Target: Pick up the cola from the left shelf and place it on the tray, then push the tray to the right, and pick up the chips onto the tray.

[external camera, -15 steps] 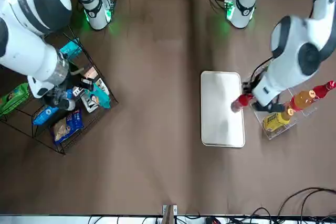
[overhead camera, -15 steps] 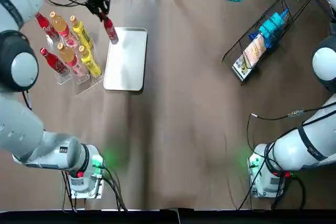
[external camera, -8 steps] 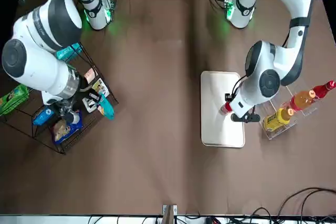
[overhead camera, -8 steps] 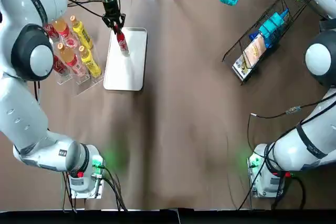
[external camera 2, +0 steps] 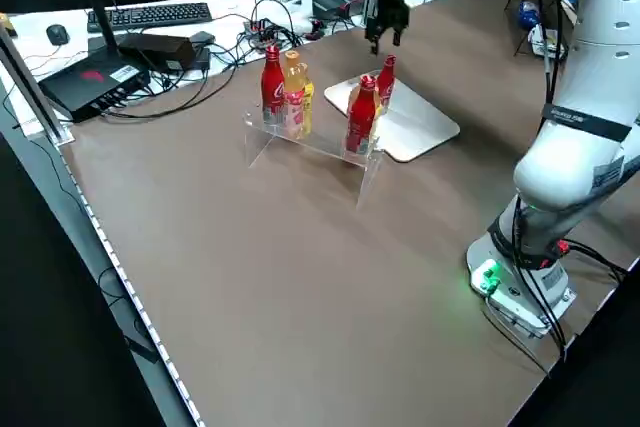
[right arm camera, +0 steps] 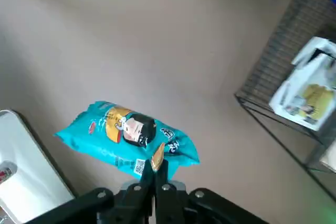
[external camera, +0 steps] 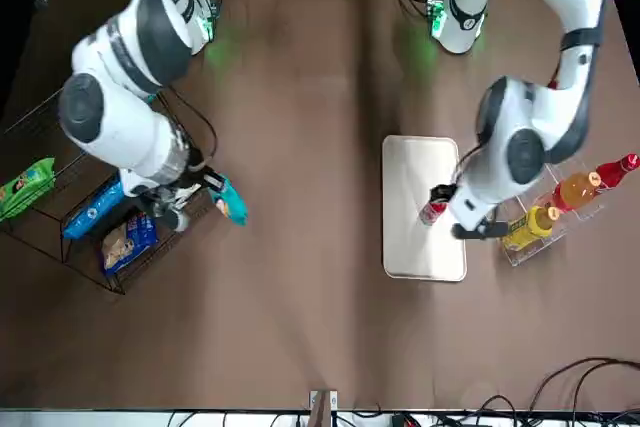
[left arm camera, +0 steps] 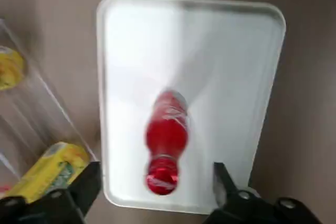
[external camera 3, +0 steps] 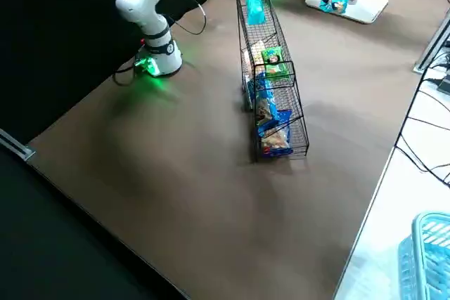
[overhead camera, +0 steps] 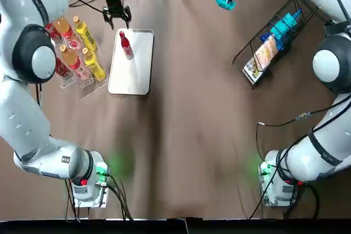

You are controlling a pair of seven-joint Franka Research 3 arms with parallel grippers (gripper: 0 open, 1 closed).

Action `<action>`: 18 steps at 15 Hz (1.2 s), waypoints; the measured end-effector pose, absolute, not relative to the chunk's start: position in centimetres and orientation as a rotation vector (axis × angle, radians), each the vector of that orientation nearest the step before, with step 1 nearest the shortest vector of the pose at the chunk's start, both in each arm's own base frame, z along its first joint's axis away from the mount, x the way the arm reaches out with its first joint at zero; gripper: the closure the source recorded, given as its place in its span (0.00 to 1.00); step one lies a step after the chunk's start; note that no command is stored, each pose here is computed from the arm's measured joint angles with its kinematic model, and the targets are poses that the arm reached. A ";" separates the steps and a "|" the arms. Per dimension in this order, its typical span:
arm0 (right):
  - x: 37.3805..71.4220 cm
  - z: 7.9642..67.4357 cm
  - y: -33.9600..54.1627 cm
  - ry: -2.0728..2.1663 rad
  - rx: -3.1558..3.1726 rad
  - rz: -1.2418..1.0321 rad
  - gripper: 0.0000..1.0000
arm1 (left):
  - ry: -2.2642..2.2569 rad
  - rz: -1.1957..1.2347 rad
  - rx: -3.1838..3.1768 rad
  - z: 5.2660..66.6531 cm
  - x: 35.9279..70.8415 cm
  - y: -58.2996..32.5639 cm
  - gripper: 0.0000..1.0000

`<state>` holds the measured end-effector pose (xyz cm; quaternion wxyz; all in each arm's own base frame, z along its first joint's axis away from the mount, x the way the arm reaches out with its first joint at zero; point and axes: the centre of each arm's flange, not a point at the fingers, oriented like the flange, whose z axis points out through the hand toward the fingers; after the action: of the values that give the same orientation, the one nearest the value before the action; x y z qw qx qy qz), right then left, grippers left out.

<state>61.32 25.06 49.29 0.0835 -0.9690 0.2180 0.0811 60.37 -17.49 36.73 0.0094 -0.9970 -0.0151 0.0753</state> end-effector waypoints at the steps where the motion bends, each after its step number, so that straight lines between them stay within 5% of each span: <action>1: 61.4 48.6 26.1 0.652 -2.884 0.221 0.96 | -0.053 0.214 -3.119 37.7 60.9 -15.6 0.01; 5: 61.7 45.6 27.6 0.686 -2.882 0.234 0.96 | -0.042 0.236 -3.133 36.5 62.3 -7.8 0.01; 12: 63.3 43.8 24.6 0.785 -2.870 0.262 0.96 | -0.001 0.362 -3.132 20.4 62.5 -8.8 0.07; 15: 62.1 43.8 27.3 0.841 -2.861 0.279 0.96 | 0.025 0.371 -3.101 19.5 62.3 -8.2 0.33; 17: 60.9 43.9 30.1 0.835 -2.867 0.283 0.96 | 0.019 0.380 -3.092 19.3 62.1 -7.7 0.39; 18: 60.4 43.9 31.0 0.829 -2.872 0.287 0.96 | 0.018 0.393 -3.088 18.9 61.9 -7.5 0.54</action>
<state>60.42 31.00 43.86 0.0694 -0.9540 0.2754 0.0954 61.86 -7.52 18.92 0.0146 -0.9919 0.0057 0.1262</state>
